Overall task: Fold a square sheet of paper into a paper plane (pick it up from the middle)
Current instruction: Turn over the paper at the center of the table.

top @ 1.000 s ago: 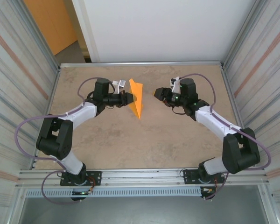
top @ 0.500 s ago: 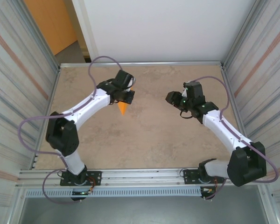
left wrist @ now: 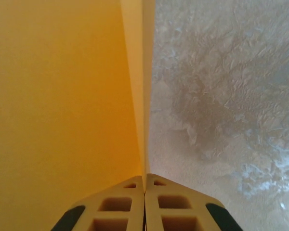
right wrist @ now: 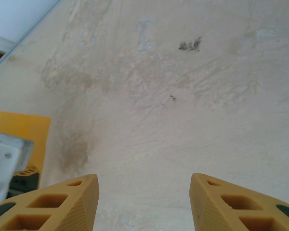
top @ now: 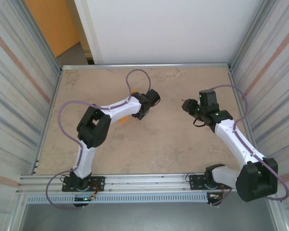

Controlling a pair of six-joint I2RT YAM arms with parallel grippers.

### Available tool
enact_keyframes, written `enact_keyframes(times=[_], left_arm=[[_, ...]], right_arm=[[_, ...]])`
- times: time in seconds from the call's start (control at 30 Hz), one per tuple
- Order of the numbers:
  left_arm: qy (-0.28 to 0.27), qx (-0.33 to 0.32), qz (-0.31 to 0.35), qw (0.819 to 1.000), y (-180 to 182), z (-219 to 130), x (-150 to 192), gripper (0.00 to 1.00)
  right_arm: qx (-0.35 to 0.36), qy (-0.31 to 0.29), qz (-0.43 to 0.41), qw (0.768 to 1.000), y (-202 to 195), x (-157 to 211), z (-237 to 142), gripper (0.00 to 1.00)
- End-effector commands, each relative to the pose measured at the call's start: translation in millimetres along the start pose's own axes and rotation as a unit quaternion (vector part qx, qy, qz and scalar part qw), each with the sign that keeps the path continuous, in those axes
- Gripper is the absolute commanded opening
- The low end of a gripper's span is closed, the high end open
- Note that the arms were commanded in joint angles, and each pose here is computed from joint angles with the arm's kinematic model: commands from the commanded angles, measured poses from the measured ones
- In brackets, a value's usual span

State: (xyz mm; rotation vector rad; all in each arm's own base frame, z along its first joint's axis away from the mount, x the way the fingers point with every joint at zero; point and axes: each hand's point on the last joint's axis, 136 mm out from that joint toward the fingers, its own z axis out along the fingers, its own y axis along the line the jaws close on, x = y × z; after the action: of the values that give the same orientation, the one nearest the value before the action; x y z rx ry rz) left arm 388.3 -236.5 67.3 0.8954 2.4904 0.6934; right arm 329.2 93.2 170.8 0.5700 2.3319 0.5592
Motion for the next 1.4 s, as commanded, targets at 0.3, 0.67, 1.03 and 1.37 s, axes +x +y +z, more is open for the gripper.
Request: enact_keyframes(times=[0.3,0.67,1.03,1.37], left_arm=[[0.027,-0.027,0.033,0.999,-29,19,2,0.17],[0.024,0.044,-0.023,0.999,-41,-2,3,0.28],[0.023,0.247,-0.116,0.962,-85,-65,10,0.39],[-0.056,0.377,-0.189,0.905,-70,-117,-4,0.52]], right_arm=[[0.026,0.008,0.018,0.999,-18,6,0,0.53],[0.027,0.015,0.024,0.999,-18,8,5,0.53],[0.046,0.007,0.043,0.998,-27,8,9,0.62],[0.026,0.014,0.046,0.999,-21,11,14,0.67]])
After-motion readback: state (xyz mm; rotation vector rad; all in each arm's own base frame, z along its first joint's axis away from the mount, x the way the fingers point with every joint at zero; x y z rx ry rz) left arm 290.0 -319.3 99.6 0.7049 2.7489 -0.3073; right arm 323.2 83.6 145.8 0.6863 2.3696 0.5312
